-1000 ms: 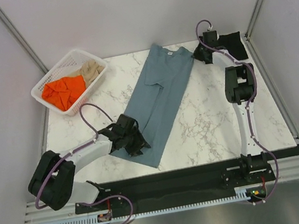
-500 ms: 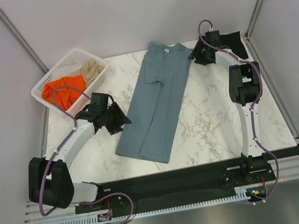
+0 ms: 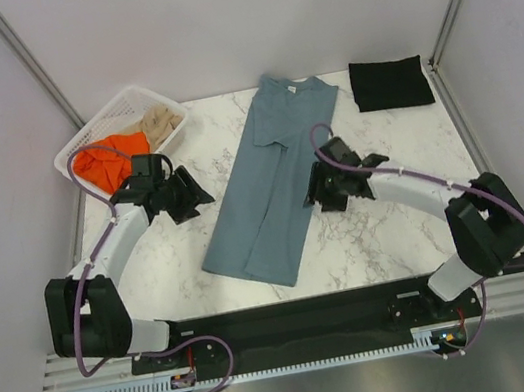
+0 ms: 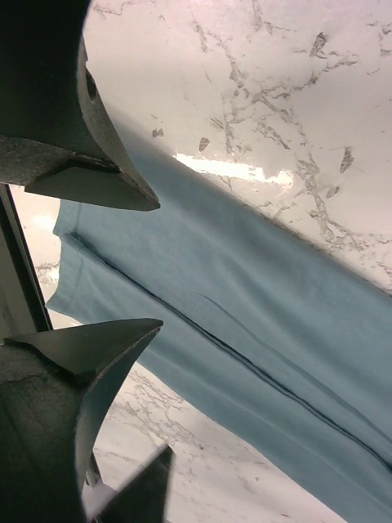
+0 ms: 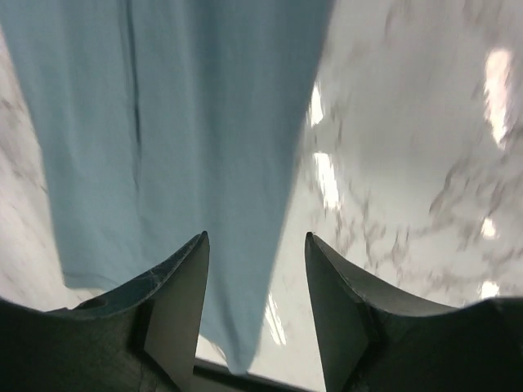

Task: Fold and stack the t-shirts
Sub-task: Fold the tshirt

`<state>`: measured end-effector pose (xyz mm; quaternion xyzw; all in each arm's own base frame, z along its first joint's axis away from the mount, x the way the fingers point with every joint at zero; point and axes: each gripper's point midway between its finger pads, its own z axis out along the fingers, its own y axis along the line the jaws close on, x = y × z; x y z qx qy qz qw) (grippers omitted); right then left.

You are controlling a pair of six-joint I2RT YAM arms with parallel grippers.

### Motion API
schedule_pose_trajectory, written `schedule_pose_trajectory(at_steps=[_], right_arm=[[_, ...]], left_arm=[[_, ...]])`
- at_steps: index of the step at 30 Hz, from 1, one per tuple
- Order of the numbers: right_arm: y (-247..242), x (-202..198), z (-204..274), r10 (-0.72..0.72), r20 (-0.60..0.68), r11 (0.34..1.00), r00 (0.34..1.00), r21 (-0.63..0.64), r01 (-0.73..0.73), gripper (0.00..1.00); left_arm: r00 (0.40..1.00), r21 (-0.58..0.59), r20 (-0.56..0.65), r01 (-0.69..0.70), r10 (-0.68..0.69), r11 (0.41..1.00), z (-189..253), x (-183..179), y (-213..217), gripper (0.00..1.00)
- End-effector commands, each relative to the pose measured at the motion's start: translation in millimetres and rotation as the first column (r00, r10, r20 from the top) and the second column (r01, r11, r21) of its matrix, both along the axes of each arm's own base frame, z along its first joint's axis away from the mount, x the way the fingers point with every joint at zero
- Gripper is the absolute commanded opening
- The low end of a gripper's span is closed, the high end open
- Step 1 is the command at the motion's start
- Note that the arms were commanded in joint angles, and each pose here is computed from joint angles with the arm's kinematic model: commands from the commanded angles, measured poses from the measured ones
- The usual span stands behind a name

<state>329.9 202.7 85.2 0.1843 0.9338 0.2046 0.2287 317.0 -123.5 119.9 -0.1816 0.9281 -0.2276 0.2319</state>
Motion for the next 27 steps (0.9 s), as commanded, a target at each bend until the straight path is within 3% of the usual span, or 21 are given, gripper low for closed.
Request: schedule_pose_trajectory(at_steps=[1,5,12,20,22,27], right_arm=[[4,-47,-6,-0.09,-0.04,0.996,0.995,-0.025,0.089,0.59],[47,-99,-8,-0.002,-0.039,1.0,0.999,-0.024,0.001,0.59],[92,-138,-27,0.097,-0.057,0.993,0.994,-0.065,-0.1,0.59],[91,-170,-64,0.121,-0.14,0.967,0.983,-0.207,-0.148,0.56],[96,-175,-67,0.142,-0.141,0.965,0.98,-0.202,-0.169,0.47],[80,-179,-66,0.141,-0.14,0.954,0.98,-0.246,-0.173,0.03]], left_arm=[[0.998,-0.053,0.049,0.051,-0.048,0.997,9,8,-8,0.63],[0.997,-0.056,0.049,0.058,-0.055,0.997,5,9,-8,0.63],[0.997,-0.09,0.038,0.074,-0.071,0.993,-4,2,-13,0.62],[0.988,-0.119,0.074,0.141,-0.133,0.983,6,-4,-21,0.61],[0.987,-0.119,0.082,0.144,-0.135,0.982,8,-5,-21,0.62],[0.985,-0.149,0.061,0.166,-0.159,0.975,4,-13,-25,0.61]])
